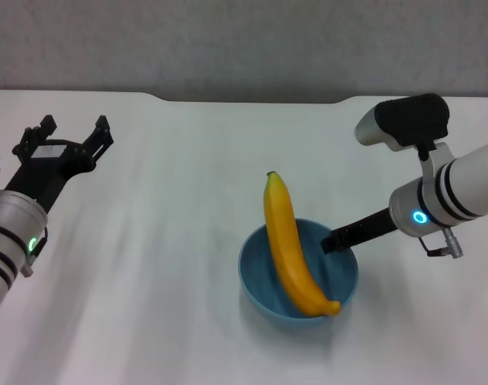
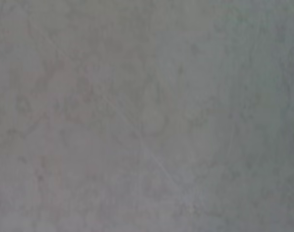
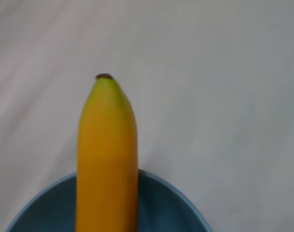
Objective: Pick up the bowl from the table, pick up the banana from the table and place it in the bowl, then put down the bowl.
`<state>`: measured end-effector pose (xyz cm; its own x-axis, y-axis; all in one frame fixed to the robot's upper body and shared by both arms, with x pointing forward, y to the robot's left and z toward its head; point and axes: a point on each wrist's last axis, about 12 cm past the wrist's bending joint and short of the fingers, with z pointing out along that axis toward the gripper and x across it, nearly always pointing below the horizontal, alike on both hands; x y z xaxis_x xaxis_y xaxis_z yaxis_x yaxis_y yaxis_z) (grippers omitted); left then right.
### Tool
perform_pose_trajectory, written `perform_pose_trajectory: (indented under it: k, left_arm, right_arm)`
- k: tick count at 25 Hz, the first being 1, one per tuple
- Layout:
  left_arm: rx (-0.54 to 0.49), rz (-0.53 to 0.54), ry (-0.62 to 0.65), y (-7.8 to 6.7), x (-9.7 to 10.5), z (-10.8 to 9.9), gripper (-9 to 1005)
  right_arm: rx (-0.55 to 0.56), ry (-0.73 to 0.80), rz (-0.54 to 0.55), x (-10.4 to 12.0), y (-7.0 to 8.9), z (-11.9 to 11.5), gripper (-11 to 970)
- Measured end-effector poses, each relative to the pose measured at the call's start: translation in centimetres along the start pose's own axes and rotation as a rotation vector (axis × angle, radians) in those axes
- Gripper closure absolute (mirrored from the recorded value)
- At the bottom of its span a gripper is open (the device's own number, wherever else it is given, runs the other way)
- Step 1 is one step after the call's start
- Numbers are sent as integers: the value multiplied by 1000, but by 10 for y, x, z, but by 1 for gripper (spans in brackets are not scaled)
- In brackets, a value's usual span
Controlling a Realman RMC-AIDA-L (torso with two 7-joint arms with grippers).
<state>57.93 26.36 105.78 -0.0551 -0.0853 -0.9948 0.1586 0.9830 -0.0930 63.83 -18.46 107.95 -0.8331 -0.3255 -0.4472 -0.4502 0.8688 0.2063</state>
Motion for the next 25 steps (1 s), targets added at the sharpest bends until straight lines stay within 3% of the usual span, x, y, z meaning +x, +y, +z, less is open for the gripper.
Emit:
perform_pose_trajectory:
  k: [12,18,22,25]
  left_arm:
    - [-14,-2,13,4,5,-5,98]
    - [-36,-7,15,10,6,-9,98]
    - [-46,-10,14,12,7,-11,98]
    - [-51,-8,12,14,7,-12,98]
  right_arm:
    - [-13,-103,-74,7,10,-15,472]
    - [7,-193,-86,16,6,-29,215]
    - [80,-350,-144,24,3,-35,65]
    - [115,-402,-180,30,6,-31,68]
